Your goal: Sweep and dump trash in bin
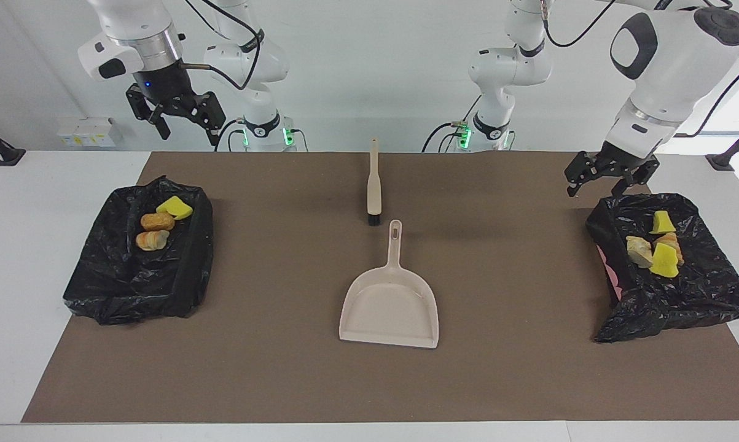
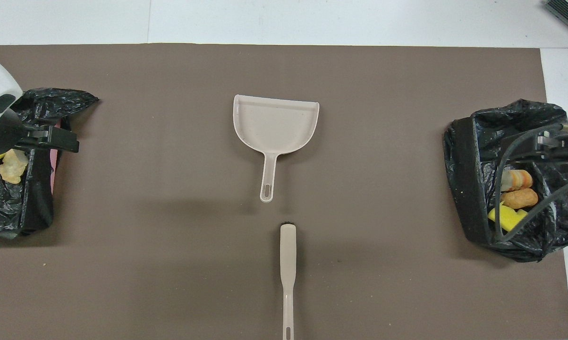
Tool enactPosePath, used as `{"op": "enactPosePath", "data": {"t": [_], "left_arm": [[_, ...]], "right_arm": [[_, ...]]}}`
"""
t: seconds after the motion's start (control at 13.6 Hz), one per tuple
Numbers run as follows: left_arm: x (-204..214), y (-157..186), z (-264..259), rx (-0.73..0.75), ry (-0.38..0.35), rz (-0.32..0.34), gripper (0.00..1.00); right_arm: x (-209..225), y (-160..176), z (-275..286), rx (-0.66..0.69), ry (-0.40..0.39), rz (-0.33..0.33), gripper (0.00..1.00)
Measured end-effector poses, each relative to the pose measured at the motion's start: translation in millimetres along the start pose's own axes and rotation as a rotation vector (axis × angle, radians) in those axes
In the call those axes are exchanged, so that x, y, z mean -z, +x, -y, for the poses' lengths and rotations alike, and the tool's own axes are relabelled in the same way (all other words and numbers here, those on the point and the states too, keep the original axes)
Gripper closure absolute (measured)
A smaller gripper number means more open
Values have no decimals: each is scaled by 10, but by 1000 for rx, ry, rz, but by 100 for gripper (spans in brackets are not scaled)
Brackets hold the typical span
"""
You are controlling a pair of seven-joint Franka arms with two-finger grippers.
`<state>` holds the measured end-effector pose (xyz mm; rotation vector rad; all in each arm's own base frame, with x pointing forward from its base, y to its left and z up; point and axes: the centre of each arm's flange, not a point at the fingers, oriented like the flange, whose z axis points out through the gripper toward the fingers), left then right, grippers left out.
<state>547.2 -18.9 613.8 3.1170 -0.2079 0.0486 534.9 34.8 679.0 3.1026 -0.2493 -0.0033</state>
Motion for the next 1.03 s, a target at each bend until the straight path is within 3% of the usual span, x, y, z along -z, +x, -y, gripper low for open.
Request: {"op": "enactPosePath", "data": {"t": [0.37, 1.03], "left_arm": [[175, -59, 13, -3, -3, 23, 0], [137, -105, 3, -8, -7, 71, 0]], "right_arm": [[-8, -4, 0, 0, -1, 2, 0], [-11, -4, 0, 0, -1, 3, 0]]}}
